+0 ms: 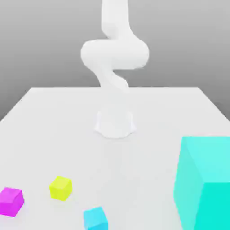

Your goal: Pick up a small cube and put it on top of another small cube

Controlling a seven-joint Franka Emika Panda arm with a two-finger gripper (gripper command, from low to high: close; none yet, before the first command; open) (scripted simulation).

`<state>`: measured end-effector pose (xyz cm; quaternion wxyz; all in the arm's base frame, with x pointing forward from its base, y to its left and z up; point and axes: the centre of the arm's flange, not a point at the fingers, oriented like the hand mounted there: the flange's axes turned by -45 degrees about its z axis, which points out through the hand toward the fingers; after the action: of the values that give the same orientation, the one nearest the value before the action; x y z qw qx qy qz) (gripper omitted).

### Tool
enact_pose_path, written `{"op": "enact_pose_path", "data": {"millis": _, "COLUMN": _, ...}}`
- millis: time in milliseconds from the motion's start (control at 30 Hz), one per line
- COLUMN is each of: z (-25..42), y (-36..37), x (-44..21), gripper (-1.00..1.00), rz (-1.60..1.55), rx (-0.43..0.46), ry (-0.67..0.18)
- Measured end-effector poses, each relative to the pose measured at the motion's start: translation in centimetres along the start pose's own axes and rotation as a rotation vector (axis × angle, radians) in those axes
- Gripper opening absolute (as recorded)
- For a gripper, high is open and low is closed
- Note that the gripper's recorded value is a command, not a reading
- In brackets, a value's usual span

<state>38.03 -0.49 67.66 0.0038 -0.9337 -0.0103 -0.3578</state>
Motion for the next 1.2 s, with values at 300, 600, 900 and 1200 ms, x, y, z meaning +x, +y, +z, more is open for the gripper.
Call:
{"op": "enact_pose_path", "data": {"millis": 300, "z": 17.2, "y": 1.6, "x": -2.8, "gripper": 0.0, "rz": -0.11, "rx": 0.051, "ry": -0.243}}
{"op": "enact_pose_path", "data": {"millis": 600, "z": 31.9, "y": 2.9, "x": -11.1, "gripper": 0.0, "rz": -0.216, "rx": 0.092, "ry": -0.478}}
{"op": "enact_pose_path", "data": {"millis": 900, "z": 42.9, "y": 4.5, "x": -23.2, "gripper": 0.0, "rz": -0.326, "rx": 0.125, "ry": -0.707}}
{"op": "enact_pose_path", "data": {"millis": 1200, "z": 47.7, "y": 4.7, "x": -27.9, "gripper": -1.0, "rz": -0.334, "rx": 0.128, "ry": -0.725}}
